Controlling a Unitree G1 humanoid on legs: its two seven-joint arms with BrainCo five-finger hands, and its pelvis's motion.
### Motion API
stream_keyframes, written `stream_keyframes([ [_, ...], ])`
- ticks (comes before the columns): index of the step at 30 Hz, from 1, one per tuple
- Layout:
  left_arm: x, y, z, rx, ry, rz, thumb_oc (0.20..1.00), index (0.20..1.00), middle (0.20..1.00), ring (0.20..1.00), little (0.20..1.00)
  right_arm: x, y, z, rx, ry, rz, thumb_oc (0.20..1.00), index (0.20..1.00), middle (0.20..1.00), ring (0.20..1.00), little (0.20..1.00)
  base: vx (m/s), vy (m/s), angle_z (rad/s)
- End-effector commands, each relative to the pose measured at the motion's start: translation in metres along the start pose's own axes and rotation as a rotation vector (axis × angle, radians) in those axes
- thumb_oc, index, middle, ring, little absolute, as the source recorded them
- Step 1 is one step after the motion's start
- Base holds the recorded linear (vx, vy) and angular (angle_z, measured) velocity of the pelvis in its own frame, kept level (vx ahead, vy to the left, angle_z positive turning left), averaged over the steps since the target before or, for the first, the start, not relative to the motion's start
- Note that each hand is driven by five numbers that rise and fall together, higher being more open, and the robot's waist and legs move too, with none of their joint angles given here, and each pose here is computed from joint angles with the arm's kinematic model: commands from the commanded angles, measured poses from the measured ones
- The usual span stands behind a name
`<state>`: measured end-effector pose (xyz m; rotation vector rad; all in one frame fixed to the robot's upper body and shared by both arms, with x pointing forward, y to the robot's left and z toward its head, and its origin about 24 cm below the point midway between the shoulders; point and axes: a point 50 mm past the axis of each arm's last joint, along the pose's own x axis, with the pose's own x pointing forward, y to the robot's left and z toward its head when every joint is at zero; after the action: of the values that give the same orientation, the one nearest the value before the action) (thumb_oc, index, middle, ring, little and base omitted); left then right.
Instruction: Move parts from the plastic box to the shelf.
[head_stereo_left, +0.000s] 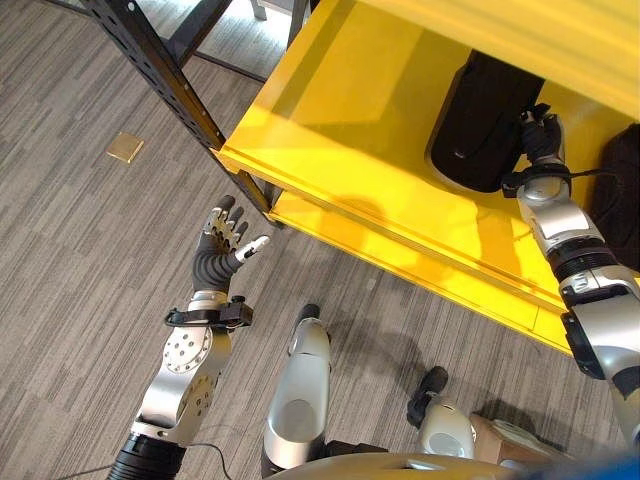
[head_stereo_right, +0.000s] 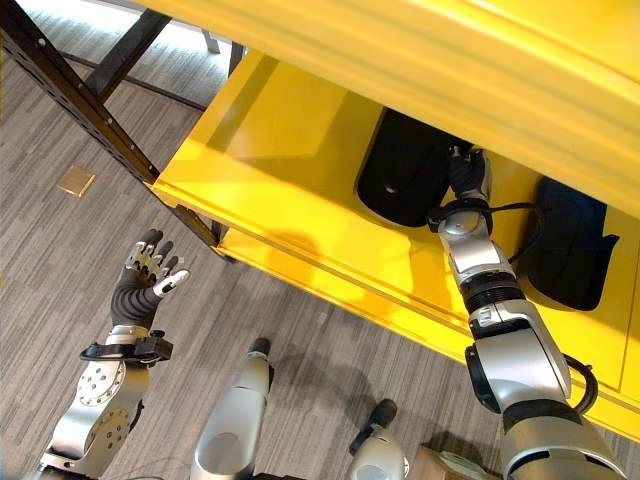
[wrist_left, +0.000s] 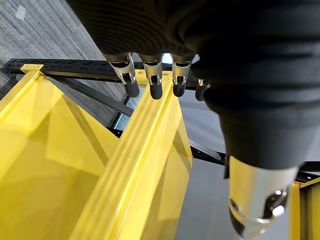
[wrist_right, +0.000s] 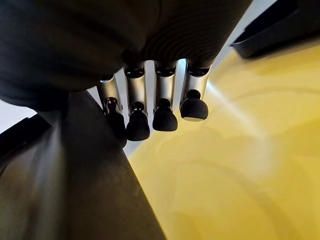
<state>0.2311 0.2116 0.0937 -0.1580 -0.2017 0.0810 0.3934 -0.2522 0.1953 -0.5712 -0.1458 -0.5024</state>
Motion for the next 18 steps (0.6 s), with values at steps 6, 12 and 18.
stream_keyframes([
  [6, -0.005, -0.004, 0.026, -0.042, -0.134, -0.040, 1.000, 1.000, 1.000, 1.000, 1.000, 0.012, -0.042, 0.027, -0.149, -0.166, -0.119, 0.200, 0.200, 0.200, 0.200, 0.200, 0.00, 0.000, 0.00],
  [12, -0.004, -0.003, 0.026, -0.045, -0.142, -0.022, 1.000, 1.000, 1.000, 1.000, 1.000, 0.009, -0.044, 0.018, -0.193, -0.158, -0.126, 0.200, 0.200, 0.200, 0.200, 0.200, 0.00, 0.000, 0.00],
  [18, -0.002, -0.004, 0.026, -0.048, -0.156, -0.013, 1.000, 1.000, 1.000, 1.000, 1.000, 0.004, -0.044, 0.003, -0.238, -0.138, -0.118, 0.200, 0.200, 0.200, 0.200, 0.200, 0.00, 0.000, 0.00],
])
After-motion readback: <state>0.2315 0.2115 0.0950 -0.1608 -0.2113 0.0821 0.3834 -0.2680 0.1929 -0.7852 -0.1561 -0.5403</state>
